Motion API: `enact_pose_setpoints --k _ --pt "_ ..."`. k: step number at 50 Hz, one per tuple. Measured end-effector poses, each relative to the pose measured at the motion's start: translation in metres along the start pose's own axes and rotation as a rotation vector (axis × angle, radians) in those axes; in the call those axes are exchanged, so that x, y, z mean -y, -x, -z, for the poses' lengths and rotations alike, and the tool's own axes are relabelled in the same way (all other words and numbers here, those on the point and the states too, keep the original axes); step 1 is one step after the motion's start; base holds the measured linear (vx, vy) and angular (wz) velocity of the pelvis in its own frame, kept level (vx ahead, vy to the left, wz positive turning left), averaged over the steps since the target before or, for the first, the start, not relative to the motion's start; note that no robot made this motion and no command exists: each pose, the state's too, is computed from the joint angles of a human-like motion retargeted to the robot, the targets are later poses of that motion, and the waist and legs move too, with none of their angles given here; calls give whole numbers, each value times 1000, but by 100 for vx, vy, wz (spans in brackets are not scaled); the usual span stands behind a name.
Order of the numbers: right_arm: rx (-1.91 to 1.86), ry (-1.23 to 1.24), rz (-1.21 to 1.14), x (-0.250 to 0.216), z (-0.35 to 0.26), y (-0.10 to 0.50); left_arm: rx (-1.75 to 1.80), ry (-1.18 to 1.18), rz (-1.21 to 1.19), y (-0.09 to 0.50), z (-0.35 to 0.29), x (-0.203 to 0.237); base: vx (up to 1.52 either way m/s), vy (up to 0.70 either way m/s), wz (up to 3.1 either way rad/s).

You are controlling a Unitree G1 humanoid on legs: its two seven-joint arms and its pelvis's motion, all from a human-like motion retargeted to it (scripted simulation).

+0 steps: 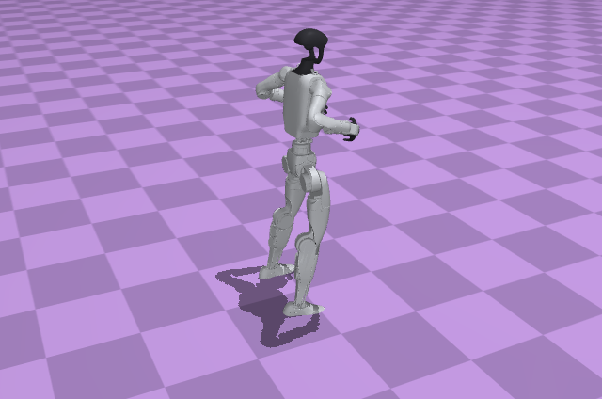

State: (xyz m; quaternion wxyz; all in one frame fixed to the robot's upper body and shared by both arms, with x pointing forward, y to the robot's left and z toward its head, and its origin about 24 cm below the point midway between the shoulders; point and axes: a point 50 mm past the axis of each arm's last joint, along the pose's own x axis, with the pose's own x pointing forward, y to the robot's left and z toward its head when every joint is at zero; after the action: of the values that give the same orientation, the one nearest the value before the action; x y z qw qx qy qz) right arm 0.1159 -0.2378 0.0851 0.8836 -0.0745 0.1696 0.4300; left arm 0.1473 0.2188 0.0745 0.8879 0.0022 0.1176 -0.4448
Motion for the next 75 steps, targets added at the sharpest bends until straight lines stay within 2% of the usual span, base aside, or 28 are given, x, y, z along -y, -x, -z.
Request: enact_pose_setpoints --k 3,8,12,17,22,26,28,31,38,48,53,60,65,70,75 --pt "59 -110 15 -6 5 2 83 68 16 -3 -2 11 0 0 0" --pt "61 -173 126 -3 18 2 89 65 -132 -1 2 3 0 0 0" --pt "110 -216 113 -6 17 -1 155 108 -122 0 -3 4 0 0 0" --pt "121 -255 137 -5 18 2 106 -21 -123 -2 -12 3 0 0 0" --pt "80 -44 103 3 -3 0 68 -222 -100 -5 -31 0 0 0 0" --pt "90 303 220 18 -42 2 233 -344 -177 -7 -68 -4 0 0 0" --pt "125 397 287 24 -57 1 306 -357 -214 -10 -81 -7 0 0 0" --pt "233 363 288 25 -70 -8 371 -292 -182 -18 -88 -9 0 0 0" --pt "335 226 19 5 -74 -41 352 -158 94 -51 -80 8 0 0 0" --pt "682 123 -13 -16 -109 -65 597 -143 194 -90 -116 27 0 0 0" --pt "580 221 -44 -10 -102 -76 540 -167 237 -96 -110 22 0 0 0" --pt "258 404 84 5 -72 -34 245 -213 51 -45 -65 -9 0 0 0" --pt "186 248 94 0 -51 -9 184 -51 67 -13 -42 4 0 0 0" --pt "408 13 208 -2 -51 -15 440 154 -80 -12 -49 7 0 0 0" --pt "496 -146 147 -3 -42 -40 570 217 -68 -29 -53 3 0 0 0"
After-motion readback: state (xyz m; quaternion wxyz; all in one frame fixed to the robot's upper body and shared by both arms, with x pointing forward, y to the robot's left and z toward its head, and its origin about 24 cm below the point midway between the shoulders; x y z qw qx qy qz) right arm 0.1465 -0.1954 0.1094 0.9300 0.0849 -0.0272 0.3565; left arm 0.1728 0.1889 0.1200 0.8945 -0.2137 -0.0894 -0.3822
